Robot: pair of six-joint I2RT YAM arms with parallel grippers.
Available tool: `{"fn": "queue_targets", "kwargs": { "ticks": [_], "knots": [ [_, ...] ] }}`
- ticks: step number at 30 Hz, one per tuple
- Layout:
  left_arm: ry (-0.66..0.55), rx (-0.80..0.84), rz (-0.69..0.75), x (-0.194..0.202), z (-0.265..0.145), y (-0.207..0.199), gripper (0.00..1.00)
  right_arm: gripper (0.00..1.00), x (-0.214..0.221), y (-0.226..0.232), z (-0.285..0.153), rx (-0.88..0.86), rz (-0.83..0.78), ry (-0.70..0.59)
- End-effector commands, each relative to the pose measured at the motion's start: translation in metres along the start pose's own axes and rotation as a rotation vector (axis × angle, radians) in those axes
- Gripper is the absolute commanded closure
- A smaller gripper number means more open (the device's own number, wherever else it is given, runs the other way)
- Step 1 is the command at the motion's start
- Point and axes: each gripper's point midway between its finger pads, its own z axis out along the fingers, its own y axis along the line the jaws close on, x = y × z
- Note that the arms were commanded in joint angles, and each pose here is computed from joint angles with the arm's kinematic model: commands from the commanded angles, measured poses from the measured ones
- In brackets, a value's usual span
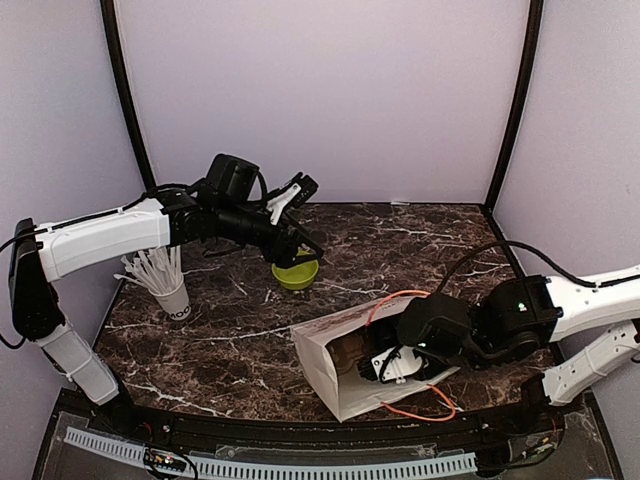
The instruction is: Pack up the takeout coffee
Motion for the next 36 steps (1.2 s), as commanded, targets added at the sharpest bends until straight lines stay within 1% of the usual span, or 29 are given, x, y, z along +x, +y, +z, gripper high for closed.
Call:
{"fn": "queue_targets", "kwargs": {
  "ticks": [1,16,24,28,33,36],
  "knots": [
    [0.007,0.034,0.012,0.001,-0.002,-0.005,0.29,0.72,-0.007,-0.007,0.008,0.027,0.035,-0.030],
    [0.034,0.055,0.010,0.009,0.006,-0.007,0.29,0.73,-0.001,0.004,0.023,-0.024,0.056,-0.025],
    [0.039,0.041,0.011,0.010,0.007,-0.004,0.29,0.73,0.005,0.001,0.038,-0.056,0.088,-0.009],
    [0.044,0.030,0.005,0.010,0.006,-0.002,0.29,0.73,0.004,-0.002,0.041,-0.112,0.114,-0.010],
    [-0.022,0.043,-0.018,-0.007,-0.009,-0.003,0.29,0.73,0.000,-0.006,0.040,-0.228,0.171,-0.018],
    [-0.036,0.019,-0.021,-0.010,-0.014,0.003,0.29,0.74,0.000,-0.012,0.044,-0.290,0.220,-0.013]
  ]
}}
